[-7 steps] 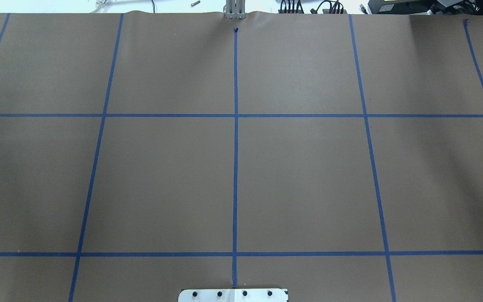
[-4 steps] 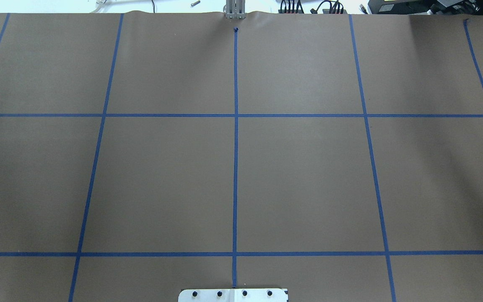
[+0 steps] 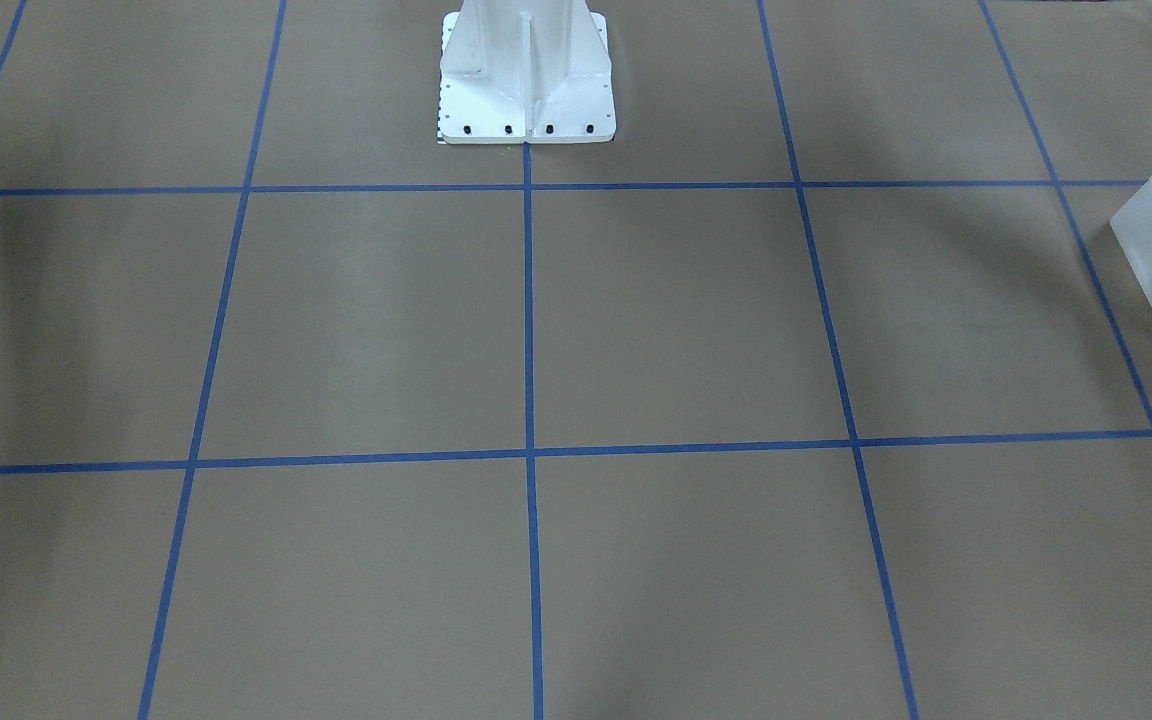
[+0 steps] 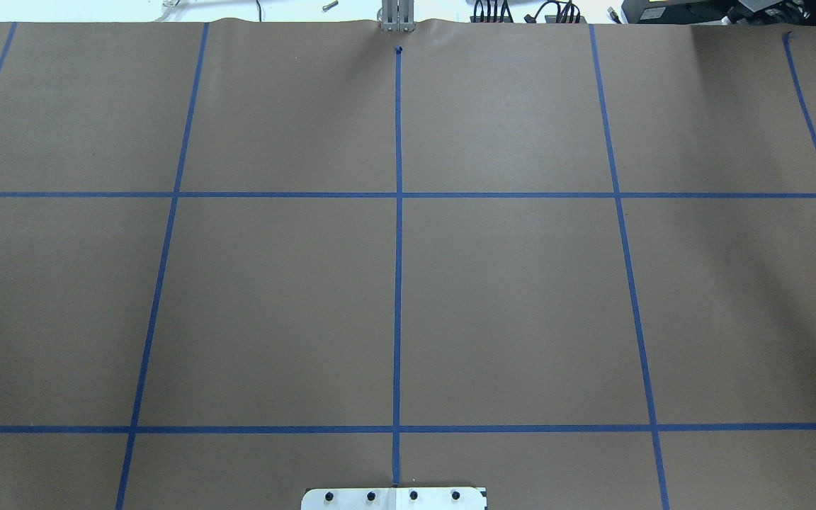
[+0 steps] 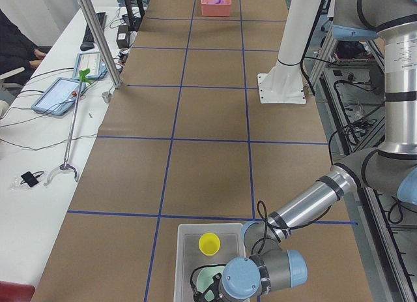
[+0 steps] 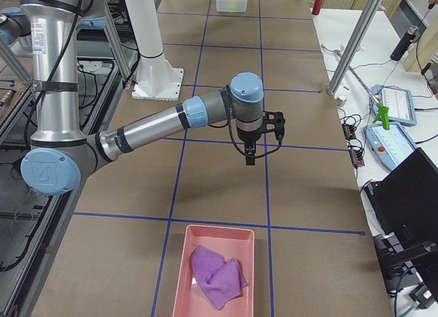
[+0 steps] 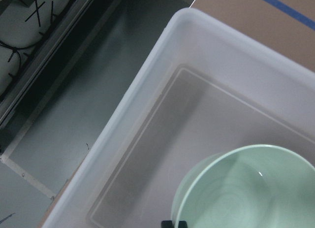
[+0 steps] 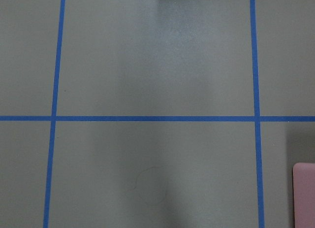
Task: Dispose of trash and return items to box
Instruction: 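Carry the green bowl into the clear bin with the left gripper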
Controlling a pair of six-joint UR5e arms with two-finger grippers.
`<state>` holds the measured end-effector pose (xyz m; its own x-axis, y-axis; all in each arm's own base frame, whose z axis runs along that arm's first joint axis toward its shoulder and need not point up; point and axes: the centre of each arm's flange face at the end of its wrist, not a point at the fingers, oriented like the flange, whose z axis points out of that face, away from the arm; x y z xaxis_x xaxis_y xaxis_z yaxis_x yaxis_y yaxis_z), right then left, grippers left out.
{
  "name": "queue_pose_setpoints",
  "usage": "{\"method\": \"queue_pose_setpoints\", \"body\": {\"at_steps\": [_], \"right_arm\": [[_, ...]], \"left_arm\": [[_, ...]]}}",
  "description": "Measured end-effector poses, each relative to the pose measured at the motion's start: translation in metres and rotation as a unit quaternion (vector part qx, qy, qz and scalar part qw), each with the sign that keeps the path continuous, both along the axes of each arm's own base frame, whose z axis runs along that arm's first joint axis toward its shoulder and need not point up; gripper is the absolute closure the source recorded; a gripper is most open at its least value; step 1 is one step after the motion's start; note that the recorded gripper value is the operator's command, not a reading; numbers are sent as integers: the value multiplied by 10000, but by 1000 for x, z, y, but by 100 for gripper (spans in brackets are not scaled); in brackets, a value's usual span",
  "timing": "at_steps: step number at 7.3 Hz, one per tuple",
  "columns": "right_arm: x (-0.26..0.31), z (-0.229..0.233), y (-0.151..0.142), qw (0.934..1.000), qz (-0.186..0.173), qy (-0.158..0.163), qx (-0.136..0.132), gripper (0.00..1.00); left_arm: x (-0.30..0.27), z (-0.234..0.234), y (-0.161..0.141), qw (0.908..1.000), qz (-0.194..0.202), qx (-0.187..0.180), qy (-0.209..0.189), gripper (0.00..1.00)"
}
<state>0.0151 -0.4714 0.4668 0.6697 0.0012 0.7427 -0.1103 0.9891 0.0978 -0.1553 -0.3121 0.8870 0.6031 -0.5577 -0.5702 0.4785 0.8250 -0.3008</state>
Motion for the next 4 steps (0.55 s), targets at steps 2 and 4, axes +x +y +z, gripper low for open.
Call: {"method": "queue_pose_setpoints", "body": {"at_steps": [2,4], "right_arm": [[-1,0,0,10000,-13,2,-4,0],[-5,1,0,10000,-49,23,4,0]], "left_arm": [[3,3,10,9999,22,154,-39,2],[-3,-14,-7,9982,119,561,-143,2]]}}
